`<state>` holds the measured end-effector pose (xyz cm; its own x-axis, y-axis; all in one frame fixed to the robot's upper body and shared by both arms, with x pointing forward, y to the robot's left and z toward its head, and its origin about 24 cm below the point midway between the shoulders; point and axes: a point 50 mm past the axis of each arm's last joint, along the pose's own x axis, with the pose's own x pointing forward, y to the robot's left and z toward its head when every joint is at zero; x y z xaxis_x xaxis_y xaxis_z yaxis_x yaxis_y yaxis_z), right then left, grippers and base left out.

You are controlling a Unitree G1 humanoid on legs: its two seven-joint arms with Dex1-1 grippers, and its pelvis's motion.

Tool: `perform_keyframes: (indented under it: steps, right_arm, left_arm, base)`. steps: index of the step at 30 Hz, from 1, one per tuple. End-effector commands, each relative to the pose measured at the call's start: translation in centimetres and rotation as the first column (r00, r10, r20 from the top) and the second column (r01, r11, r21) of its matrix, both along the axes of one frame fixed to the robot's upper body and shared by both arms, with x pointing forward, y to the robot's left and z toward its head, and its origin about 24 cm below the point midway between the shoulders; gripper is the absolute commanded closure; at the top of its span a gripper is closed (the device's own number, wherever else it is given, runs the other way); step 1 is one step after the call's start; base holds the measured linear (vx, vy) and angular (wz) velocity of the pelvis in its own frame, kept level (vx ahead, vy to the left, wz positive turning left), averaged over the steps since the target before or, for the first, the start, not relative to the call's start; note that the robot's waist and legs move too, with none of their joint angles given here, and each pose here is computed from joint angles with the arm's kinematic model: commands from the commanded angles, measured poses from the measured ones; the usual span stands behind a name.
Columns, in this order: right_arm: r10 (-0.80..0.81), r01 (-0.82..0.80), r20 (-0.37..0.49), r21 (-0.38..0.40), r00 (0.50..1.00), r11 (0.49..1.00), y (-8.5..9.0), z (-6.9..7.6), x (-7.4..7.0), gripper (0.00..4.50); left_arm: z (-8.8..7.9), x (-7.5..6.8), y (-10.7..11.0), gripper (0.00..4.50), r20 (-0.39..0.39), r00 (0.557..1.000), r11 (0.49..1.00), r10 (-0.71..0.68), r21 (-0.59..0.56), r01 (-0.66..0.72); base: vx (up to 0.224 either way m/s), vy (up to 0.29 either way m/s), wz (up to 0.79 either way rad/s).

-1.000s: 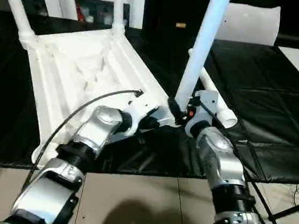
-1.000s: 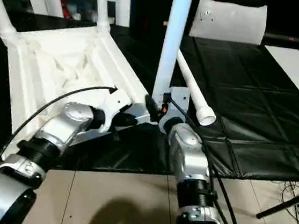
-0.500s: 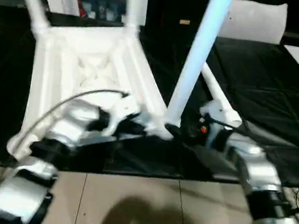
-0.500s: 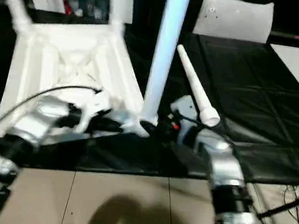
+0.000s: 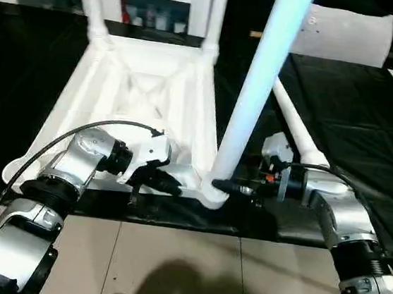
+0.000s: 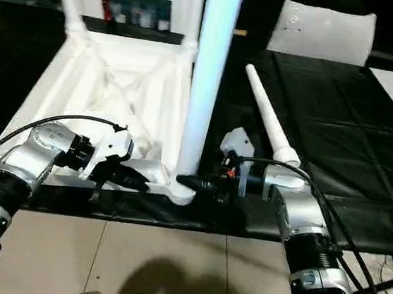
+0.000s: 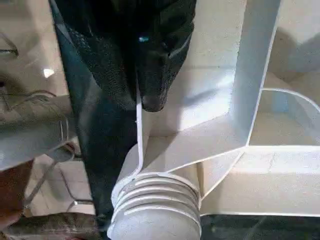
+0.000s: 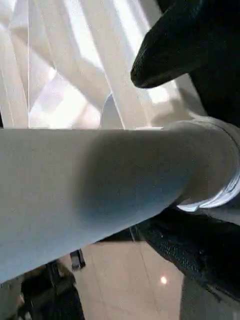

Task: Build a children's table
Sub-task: Rotate leg to tighten

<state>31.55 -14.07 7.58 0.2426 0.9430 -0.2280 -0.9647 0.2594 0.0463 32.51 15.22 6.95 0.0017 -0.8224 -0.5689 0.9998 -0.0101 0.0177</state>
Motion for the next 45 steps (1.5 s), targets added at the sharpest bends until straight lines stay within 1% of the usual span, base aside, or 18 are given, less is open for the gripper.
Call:
perform_keyframes:
  steps: [1, 4, 17, 24, 25, 27, 29, 32, 33, 34, 35, 36, 37, 39, 40, 42, 43, 45]
  right_arm:
    - [0.024, -0.024, 0.000, -0.008, 1.000, 1.000, -0.2, 0.2, 0.2, 0.95]
    - [0.049, -0.049, -0.009, -0.014, 0.999, 0.999, -0.1, 0.1, 0.2, 1.12]
    - [0.099, -0.100, -0.021, -0.028, 0.995, 0.995, 0.1, -0.1, 0.2, 2.38]
    - [0.105, -0.106, -0.025, -0.021, 0.994, 0.994, 0.2, -0.2, 0.1, 2.50]
    - [0.097, -0.097, -0.037, 0.000, 0.995, 0.995, 0.3, -0.3, 0.0, 2.50]
    - [0.040, -0.036, -0.075, 0.053, 0.996, 0.998, 0.6, -0.6, 0.0, 2.50]
    - [0.012, -0.007, -0.087, 0.063, 0.996, 0.998, 0.8, -0.8, -0.1, 2.51]
    - [-0.112, 0.114, -0.073, 0.024, 0.991, 0.993, 1.9, -1.9, -0.2, 2.51]
    - [-0.221, 0.222, -0.064, -0.003, 0.973, 0.975, 2.8, -2.6, 0.1, 2.51]
    - [-0.286, 0.287, -0.075, -0.004, 0.955, 0.958, 3.4, -2.8, 0.3, 2.51]
    - [-0.286, 0.287, -0.075, -0.004, 0.955, 0.958, 3.4, -2.8, 0.3, 2.51]
    - [-0.382, 0.385, -0.101, 0.009, 0.919, 0.923, 4.6, -3.1, 0.6, 2.52]
    - [-0.420, 0.424, -0.115, 0.017, 0.900, 0.905, 5.3, -3.1, 0.7, 2.53]
    - [-0.448, 0.454, -0.123, 0.019, 0.885, 0.891, 6.0, -3.2, 0.7, 2.53]
    - [-0.481, 0.487, -0.131, 0.018, 0.867, 0.873, 7.0, -3.2, 0.7, 2.53]
    - [-0.527, 0.535, -0.145, 0.023, 0.837, 0.844, 8.3, -3.0, 0.8, 2.53]
    - [-0.580, 0.591, -0.158, 0.029, 0.799, 0.806, 9.6, -2.8, 0.9, 2.53]
    - [-0.604, 0.615, -0.159, 0.029, 0.781, 0.788, 10.3, -2.6, 1.0, 2.53]
  left_arm:
    - [-0.5, -0.6, -0.9, 4.50, -0.043, 0.992, 0.992, -0.121, 0.042, 0.122]
    - [-0.5, -0.6, -1.1, 4.50, -0.043, 0.991, 0.990, -0.130, 0.045, 0.131]
    - [-0.4, -0.5, -1.1, 4.50, -0.039, 0.988, 0.987, -0.148, 0.056, 0.150]
    - [-0.5, -0.4, -1.1, 4.50, -0.035, 0.990, 0.989, -0.138, 0.055, 0.140]
    - [-0.6, -0.3, -1.2, 4.50, -0.028, 0.993, 0.991, -0.118, 0.053, 0.119]
    - [-0.8, 0.3, -1.9, 4.50, -0.008, 1.000, 1.000, -0.003, 0.015, 0.003]
    - [-0.8, 0.4, -2.3, 4.50, -0.001, 0.999, 0.999, 0.032, -0.006, -0.032]
    - [-0.8, 1.0, -4.1, 4.50, 0.007, 0.988, 0.985, 0.154, -0.083, -0.153]
    - [-0.8, 1.3, -5.3, 4.50, 0.009, 0.975, 0.968, 0.224, -0.118, -0.221]
    - [-0.8, 1.5, -6.0, 4.50, 0.011, 0.962, 0.954, 0.272, -0.138, -0.268]
    - [-0.8, 1.5, -6.0, 4.50, 0.011, 0.962, 0.954, 0.272, -0.138, -0.268]
    - [-0.7, 1.9, -7.3, 4.50, 0.001, 0.939, 0.926, 0.343, -0.170, -0.338]
    - [-0.6, 2.1, -8.1, 4.50, -0.004, 0.922, 0.905, 0.388, -0.186, -0.382]
    - [-0.6, 2.2, -8.7, 4.50, -0.010, 0.906, 0.887, 0.424, -0.198, -0.418]
    - [-0.5, 2.3, -9.5, 4.50, -0.014, 0.889, 0.869, 0.457, -0.209, -0.449]
    - [-0.3, 2.7, -10.3, 4.50, -0.014, 0.851, 0.827, 0.525, -0.227, -0.514]
    - [0.1, 3.1, -10.8, 4.50, -0.007, 0.807, 0.782, 0.590, -0.240, -0.575]
    - [0.3, 3.3, -11.0, 4.50, 0.007, 0.786, 0.762, 0.619, -0.247, -0.598]
  base:
    - [0.000, 0.000, 0.00]
    - [0.000, 0.000, 0.00]
    - [0.000, 0.000, 0.00]
    - [0.000, 0.000, 0.00]
    - [0.000, 0.000, 0.00]
    - [0.000, 0.000, 0.00]
    - [0.000, 0.000, 0.00]
    - [0.000, 0.000, 0.00]
    - [0.000, 0.000, 0.00]
    - [0.000, 0.000, 0.00]
    - [0.000, 0.000, 0.00]
    - [0.000, 0.000, 0.00]
    - [0.000, 0.000, 0.00]
    - [0.000, 0.000, 0.00]
    - [0.000, 0.000, 0.00]
    - [0.000, 0.000, 0.00]
    - [0.000, 0.000, 0.00]
    - [0.000, 0.000, 0.00]
